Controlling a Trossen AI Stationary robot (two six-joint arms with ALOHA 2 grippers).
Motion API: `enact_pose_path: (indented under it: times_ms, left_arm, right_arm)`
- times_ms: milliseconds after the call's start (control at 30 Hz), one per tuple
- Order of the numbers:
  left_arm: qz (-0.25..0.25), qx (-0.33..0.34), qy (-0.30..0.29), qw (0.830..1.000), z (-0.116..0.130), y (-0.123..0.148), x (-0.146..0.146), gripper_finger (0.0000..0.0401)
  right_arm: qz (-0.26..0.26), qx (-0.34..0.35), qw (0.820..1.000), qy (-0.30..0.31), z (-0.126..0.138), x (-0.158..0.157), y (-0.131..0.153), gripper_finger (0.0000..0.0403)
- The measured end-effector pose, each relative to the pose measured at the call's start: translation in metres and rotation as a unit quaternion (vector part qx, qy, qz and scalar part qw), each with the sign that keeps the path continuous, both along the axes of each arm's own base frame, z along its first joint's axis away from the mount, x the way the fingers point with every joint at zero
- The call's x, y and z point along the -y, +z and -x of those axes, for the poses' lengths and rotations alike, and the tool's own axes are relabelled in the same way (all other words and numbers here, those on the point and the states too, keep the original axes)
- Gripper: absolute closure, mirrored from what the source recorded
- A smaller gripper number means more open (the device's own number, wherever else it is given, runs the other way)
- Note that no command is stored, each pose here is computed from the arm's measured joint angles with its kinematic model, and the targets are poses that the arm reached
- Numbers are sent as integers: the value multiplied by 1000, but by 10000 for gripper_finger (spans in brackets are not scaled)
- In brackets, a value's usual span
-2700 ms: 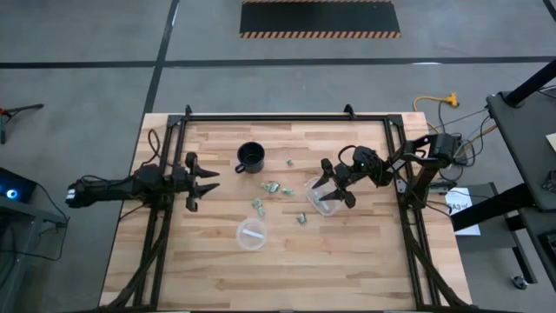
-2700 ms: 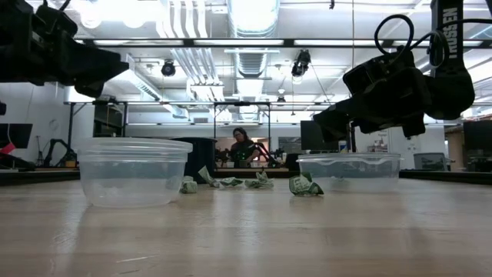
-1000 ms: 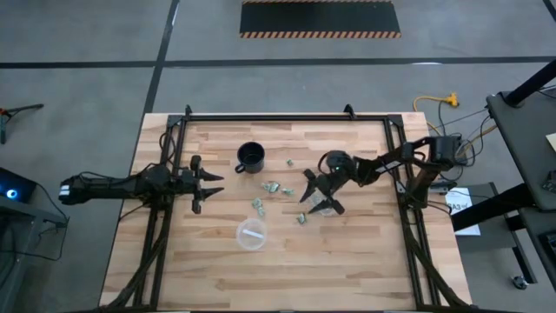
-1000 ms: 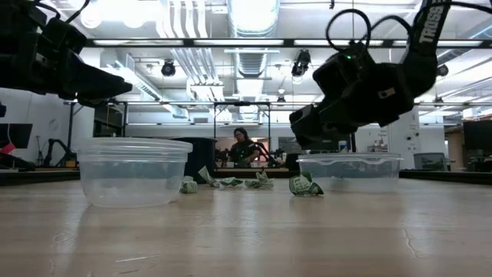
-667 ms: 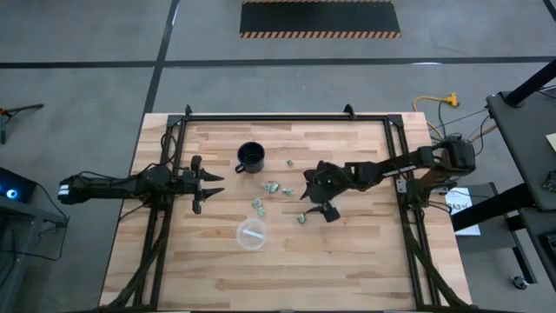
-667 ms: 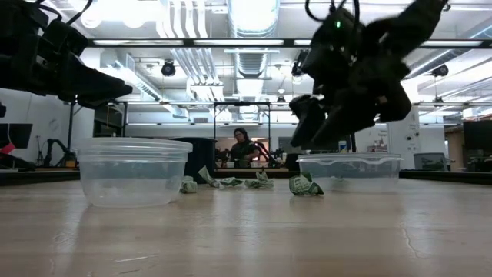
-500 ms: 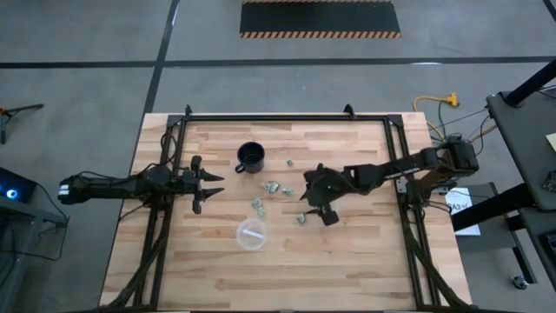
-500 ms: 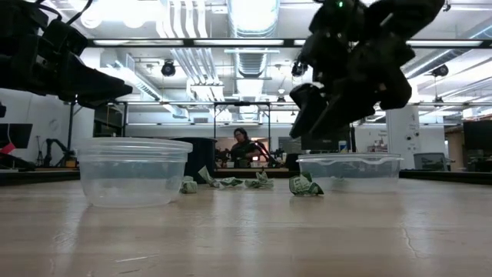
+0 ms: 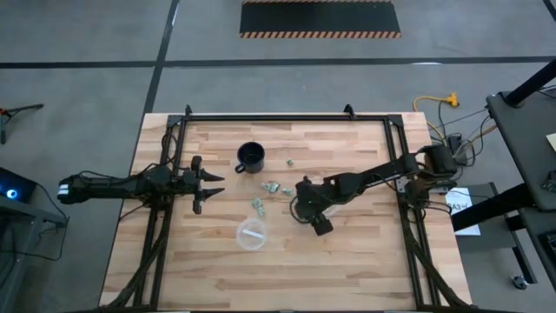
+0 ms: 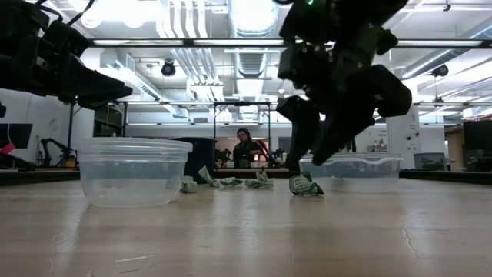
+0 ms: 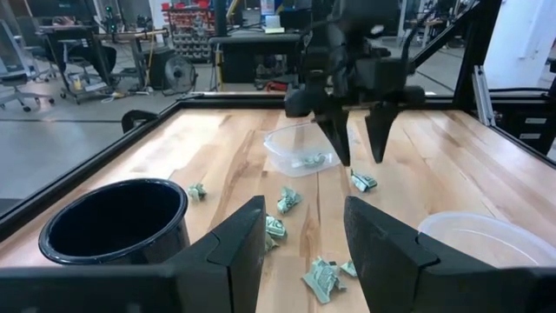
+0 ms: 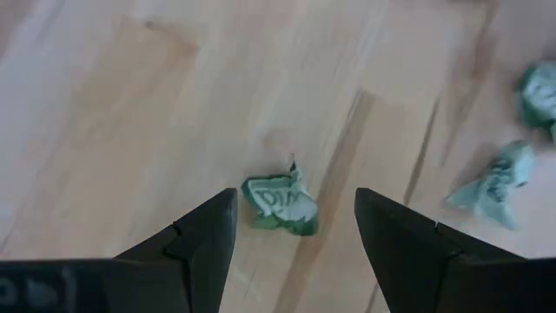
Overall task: Pick and place Stevia / Truvia into bins
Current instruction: Put the green stevia packet into the top transparent container
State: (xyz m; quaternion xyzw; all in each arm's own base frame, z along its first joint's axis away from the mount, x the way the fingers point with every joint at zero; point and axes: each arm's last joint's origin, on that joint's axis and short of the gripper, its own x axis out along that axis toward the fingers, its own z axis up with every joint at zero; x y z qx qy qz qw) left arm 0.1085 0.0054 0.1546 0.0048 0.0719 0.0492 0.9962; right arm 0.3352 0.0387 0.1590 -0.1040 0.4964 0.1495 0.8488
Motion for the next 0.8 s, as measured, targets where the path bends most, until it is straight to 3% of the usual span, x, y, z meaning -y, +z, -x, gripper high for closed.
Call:
enact_pose_path:
  times_ms: [400,800]
  left_arm:
    - [0,-2,0,1000,0,0,0,260]
    - [0,-6,0,1000,-1,-1,0,260]
  right_arm:
    - [-1,-57,998,-3,-11,-6,-32,179]
    - [-1,-54,999,-2,-12,-6,-31,205]
